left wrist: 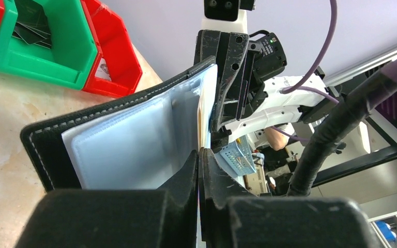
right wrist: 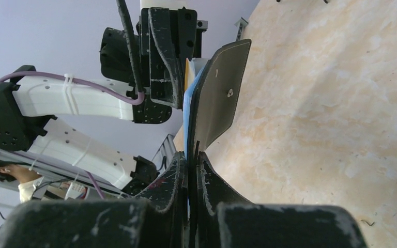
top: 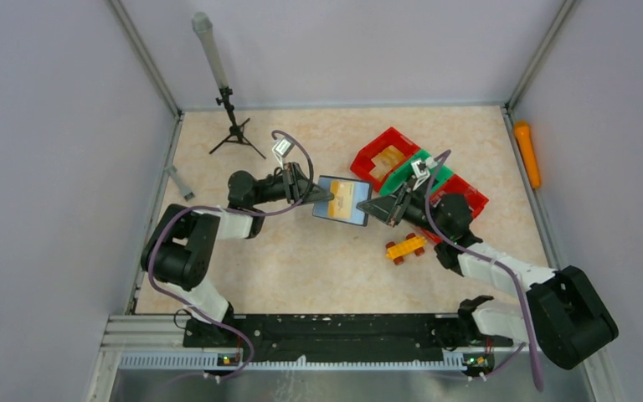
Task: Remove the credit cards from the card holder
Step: Remove the credit card from the card holder.
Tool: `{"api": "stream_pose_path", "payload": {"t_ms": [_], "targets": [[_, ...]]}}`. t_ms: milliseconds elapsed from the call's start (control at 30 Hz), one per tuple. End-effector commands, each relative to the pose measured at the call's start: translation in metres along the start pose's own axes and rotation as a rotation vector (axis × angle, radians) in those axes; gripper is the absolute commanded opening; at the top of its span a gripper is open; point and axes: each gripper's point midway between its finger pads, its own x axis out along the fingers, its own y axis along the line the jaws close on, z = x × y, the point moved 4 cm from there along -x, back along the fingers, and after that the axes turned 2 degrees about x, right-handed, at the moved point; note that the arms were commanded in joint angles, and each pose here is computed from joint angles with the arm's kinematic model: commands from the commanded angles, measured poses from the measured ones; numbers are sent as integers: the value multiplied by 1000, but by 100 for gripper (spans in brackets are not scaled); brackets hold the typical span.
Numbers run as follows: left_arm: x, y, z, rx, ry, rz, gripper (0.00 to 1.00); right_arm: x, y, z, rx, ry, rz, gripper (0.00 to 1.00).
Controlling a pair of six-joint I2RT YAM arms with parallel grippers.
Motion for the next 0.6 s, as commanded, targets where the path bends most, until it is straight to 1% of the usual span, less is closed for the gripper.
{"api": "stream_pose_path", "payload": {"t_ms": [0, 67, 167, 300, 400, 567], "targets": [[0, -12, 4, 68, -7, -42, 8, 2, 14, 10, -34, -28, 84, 0], [1, -12, 4, 59, -7, -51, 14, 2, 14, 11, -34, -29, 85, 0], [1, -7, 3, 39, -9, -46, 20, 2, 15, 12, -31, -33, 87, 0], [1, -5, 2, 39, -12, -41, 32, 3, 19, 13, -23, -38, 110, 0], [2, -1, 0, 33, -1, -18, 35, 3, 22, 14, -17, -38, 127, 0], [9, 0, -4, 15, 37, -11, 37, 5, 27, 17, -19, -39, 145, 0]]}}
